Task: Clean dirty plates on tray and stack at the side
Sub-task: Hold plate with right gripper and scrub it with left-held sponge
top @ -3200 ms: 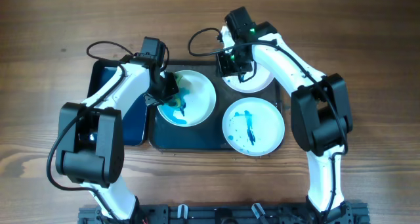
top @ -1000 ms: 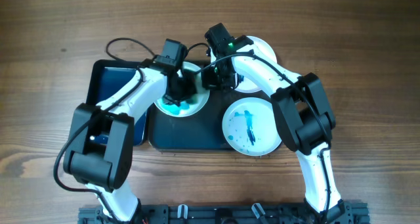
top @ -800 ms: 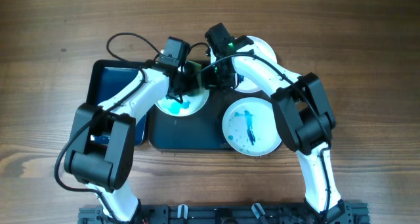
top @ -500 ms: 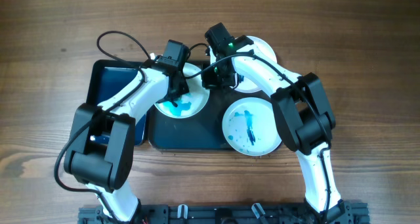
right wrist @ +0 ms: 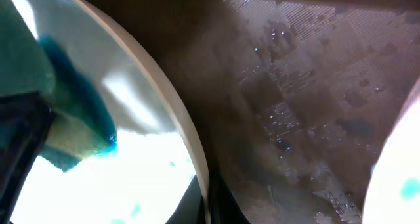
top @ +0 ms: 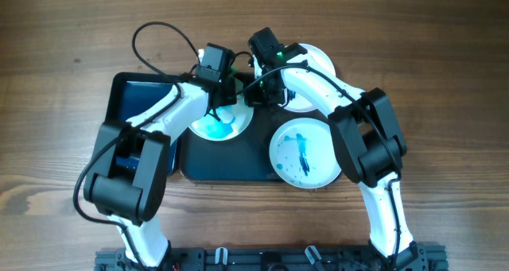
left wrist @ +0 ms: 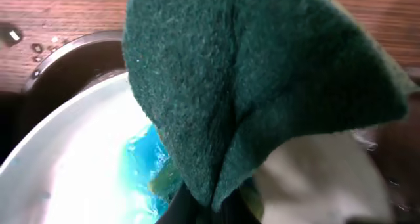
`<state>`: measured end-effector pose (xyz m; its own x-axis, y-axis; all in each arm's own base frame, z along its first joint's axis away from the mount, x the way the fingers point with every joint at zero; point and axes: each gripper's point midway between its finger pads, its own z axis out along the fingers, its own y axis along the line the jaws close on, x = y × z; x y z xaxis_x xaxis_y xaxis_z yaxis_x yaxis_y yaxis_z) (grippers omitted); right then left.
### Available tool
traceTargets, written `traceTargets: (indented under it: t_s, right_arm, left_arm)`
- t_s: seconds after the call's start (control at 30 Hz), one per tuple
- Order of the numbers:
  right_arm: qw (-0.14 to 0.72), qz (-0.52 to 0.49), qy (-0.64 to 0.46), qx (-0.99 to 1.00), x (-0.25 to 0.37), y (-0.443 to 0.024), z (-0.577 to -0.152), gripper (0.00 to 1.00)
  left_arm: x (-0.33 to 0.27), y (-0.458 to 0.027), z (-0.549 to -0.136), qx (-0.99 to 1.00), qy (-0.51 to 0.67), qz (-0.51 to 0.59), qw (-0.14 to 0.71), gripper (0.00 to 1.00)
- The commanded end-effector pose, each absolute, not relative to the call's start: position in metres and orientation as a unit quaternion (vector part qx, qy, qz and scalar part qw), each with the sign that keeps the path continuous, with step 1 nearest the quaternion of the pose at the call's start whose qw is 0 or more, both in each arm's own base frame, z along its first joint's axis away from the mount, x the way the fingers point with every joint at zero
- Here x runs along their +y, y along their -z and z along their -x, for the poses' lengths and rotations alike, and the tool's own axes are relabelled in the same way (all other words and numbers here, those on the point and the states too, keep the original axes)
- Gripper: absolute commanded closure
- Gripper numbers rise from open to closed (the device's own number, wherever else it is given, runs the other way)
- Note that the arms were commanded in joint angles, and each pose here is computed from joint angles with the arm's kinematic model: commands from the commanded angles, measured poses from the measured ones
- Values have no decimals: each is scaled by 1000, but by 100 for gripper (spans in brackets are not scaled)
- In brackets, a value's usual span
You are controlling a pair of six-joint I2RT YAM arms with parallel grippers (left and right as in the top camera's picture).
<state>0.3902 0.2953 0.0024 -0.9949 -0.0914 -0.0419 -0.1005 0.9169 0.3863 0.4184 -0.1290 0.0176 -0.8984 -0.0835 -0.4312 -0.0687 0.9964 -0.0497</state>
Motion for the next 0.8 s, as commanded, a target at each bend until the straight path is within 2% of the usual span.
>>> traceTargets:
  t_s: [0.0, 0.13, 0.2, 0.3, 0.37, 0.43, 0.5, 0.57, 0.77]
  right_arm:
    - [-8, 53, -182, 982, 293, 20, -380, 96]
    - [-1, 60, -186, 981, 294, 19, -383, 96]
    - [0, 60, -190, 980, 296, 19, -383, 96]
    - [3, 61, -194, 979, 298, 18, -385, 96]
    - [3, 61, -194, 979, 297, 18, -385, 96]
    - [1, 60, -192, 980, 296, 18, -384, 96]
    - [1, 37, -178, 983, 289, 20, -386, 96]
    - [3, 25, -164, 986, 283, 22, -389, 96]
    - [3, 23, -165, 986, 281, 22, -390, 96]
  left_arm:
    - [-93, 15, -394, 983, -69, 58, 161, 96]
    - [-96, 23, -353, 995, -53, 55, 71, 96]
    - [-121, 20, -343, 999, 18, 31, 42, 96]
    - [-162, -3, -338, 988, 145, -37, 28, 96]
    - [-163, -13, -338, 986, 160, -36, 31, 96]
    - [-139, -9, -343, 993, 111, -4, 36, 96]
    - [-86, -3, -350, 989, -17, 134, 63, 96]
    - [-56, -4, -352, 970, -93, 205, 91, 96]
    - [-58, 18, -338, 963, -106, 242, 60, 96]
